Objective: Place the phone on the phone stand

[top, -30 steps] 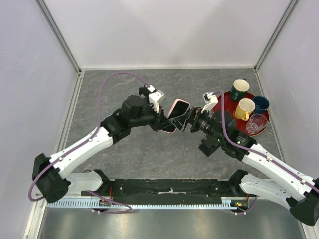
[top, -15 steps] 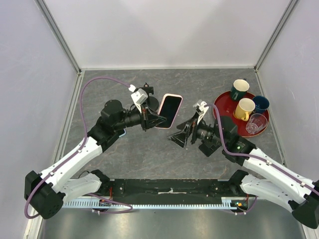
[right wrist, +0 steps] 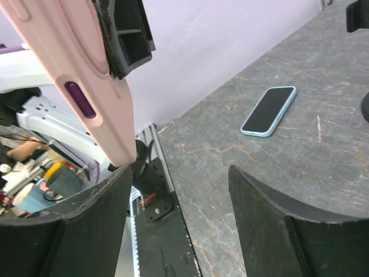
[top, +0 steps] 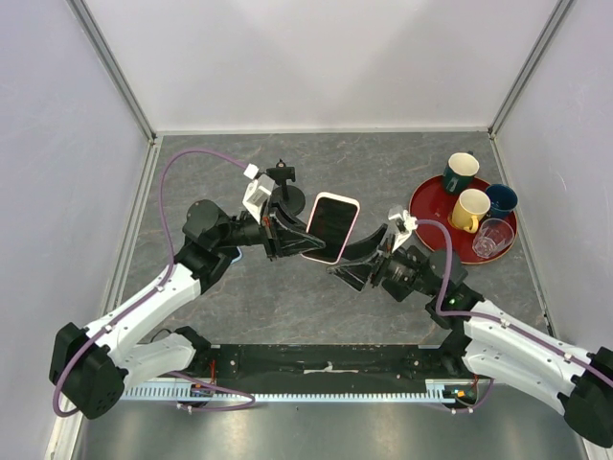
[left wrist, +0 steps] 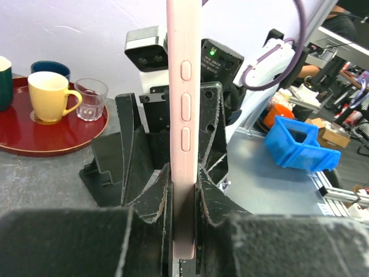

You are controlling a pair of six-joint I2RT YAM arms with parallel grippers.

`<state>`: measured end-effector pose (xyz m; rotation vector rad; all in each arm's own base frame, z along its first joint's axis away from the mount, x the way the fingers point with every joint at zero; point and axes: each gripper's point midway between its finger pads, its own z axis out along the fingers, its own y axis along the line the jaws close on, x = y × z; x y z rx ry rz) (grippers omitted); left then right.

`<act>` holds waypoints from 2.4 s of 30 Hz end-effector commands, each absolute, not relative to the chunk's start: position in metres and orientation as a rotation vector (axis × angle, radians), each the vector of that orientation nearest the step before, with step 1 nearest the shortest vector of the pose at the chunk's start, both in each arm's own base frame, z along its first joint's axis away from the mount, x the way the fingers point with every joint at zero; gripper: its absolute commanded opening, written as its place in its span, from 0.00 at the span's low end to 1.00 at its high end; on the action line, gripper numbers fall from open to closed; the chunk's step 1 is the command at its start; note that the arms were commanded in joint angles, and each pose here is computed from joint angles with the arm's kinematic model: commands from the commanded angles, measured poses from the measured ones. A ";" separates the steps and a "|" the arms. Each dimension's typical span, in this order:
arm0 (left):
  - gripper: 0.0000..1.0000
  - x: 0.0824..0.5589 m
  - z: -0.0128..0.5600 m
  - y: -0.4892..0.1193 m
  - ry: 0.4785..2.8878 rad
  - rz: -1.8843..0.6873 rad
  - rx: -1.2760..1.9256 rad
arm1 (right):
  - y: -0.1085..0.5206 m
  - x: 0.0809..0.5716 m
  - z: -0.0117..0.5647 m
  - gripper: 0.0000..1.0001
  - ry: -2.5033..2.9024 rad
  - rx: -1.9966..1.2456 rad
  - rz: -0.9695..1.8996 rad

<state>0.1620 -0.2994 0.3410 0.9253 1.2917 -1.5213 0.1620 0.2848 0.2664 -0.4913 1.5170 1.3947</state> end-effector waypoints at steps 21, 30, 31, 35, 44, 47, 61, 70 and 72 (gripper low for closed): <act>0.02 0.147 0.363 -0.301 1.182 -1.620 0.952 | 0.284 0.133 0.337 0.44 1.144 -0.459 1.669; 0.02 0.142 0.365 -0.306 1.198 -1.626 0.928 | 0.294 0.141 0.336 0.35 1.169 -0.439 1.661; 0.02 0.142 0.365 -0.306 1.196 -1.619 0.932 | 0.294 0.141 0.338 0.34 1.164 -0.437 1.664; 0.02 0.142 0.365 -0.307 1.207 -1.609 0.930 | 0.294 0.139 0.342 0.35 1.146 -0.438 1.673; 0.02 0.139 0.363 -0.312 1.236 -1.603 0.942 | 0.294 0.142 0.341 0.01 1.170 -0.455 1.603; 0.02 0.139 0.363 -0.312 1.249 -1.583 0.960 | 0.295 0.149 0.323 0.00 1.260 -0.473 1.523; 0.66 0.137 0.358 -0.315 1.288 -1.586 1.049 | 0.289 0.126 0.292 0.00 1.325 -0.677 1.454; 0.49 0.143 0.356 -0.314 1.303 -1.556 1.035 | 0.296 0.126 0.283 0.00 1.352 -0.736 1.446; 0.49 0.146 0.356 -0.314 1.308 -1.546 1.022 | 0.295 0.127 0.279 0.00 1.362 -0.733 1.435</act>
